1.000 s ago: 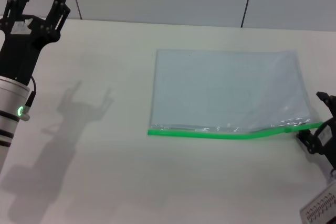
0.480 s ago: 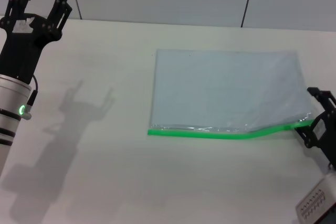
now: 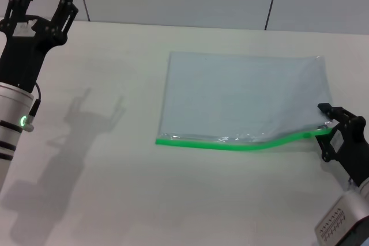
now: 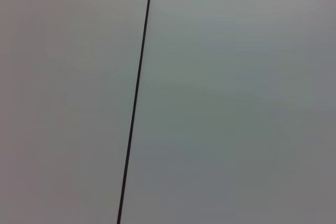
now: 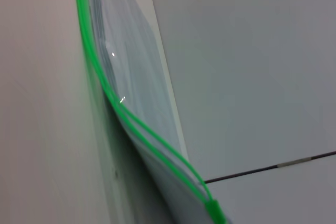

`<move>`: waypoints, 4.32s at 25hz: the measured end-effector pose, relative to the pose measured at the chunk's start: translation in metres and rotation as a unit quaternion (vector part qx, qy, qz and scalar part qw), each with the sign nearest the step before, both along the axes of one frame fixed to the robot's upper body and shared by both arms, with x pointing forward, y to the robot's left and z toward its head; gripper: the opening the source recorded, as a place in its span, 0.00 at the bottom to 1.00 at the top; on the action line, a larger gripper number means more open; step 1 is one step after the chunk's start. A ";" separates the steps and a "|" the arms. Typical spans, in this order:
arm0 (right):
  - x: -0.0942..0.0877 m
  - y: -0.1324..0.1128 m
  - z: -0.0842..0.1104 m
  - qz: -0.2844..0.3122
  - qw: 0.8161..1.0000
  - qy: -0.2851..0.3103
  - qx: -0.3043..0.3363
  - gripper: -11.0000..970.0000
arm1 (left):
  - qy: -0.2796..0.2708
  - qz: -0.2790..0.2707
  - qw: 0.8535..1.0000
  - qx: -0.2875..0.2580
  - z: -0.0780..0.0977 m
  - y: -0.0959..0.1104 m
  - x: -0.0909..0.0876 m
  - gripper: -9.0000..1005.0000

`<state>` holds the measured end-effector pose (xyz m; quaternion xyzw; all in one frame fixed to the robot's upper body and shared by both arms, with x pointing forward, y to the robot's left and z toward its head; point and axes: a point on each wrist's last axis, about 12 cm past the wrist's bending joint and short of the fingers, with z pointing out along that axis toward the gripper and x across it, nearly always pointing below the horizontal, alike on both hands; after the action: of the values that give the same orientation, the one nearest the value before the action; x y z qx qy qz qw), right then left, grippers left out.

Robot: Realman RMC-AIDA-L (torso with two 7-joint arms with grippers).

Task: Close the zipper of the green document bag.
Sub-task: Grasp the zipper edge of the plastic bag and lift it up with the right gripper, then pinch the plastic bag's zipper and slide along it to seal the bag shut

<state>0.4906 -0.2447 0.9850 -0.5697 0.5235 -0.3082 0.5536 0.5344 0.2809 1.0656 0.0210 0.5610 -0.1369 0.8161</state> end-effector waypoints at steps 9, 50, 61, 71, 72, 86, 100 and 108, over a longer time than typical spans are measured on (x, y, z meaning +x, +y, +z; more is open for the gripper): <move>0.002 0.009 0.003 0.009 1.000 -0.005 0.009 0.23 | -0.001 0.000 1.000 0.001 0.000 0.000 0.000 0.80; 0.050 0.072 0.038 0.090 0.995 -0.004 0.049 0.06 | 0.017 -0.259 0.918 0.300 -0.016 -0.099 0.016 0.80; 0.052 0.077 0.042 0.097 0.994 -0.008 0.054 0.06 | -0.020 -0.250 0.880 0.404 -0.028 -0.109 0.006 0.79; 0.046 0.086 0.042 0.117 0.992 -0.010 0.054 0.06 | -0.047 -0.217 0.863 0.453 -0.030 -0.112 0.006 0.79; 0.046 0.086 0.042 0.117 0.992 -0.010 0.054 0.06 | -0.049 -0.213 0.863 0.456 -0.029 -0.112 0.006 0.79; 0.043 0.088 0.040 0.124 0.991 -0.014 0.042 0.06 | -0.067 -0.198 0.850 0.483 -0.030 -0.111 0.006 0.56; 0.042 0.089 0.040 0.130 0.991 -0.013 0.039 0.06 | -0.074 -0.199 0.838 0.503 -0.030 -0.113 0.009 0.39; 0.042 0.090 0.040 0.131 0.991 -0.014 0.038 0.06 | -0.073 -0.200 0.832 0.512 -0.031 -0.114 0.010 0.36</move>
<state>0.5325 -0.1550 1.0246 -0.6074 0.4483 -0.2203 0.6177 0.5446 0.1672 1.0349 0.5577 0.4732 0.0116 0.6819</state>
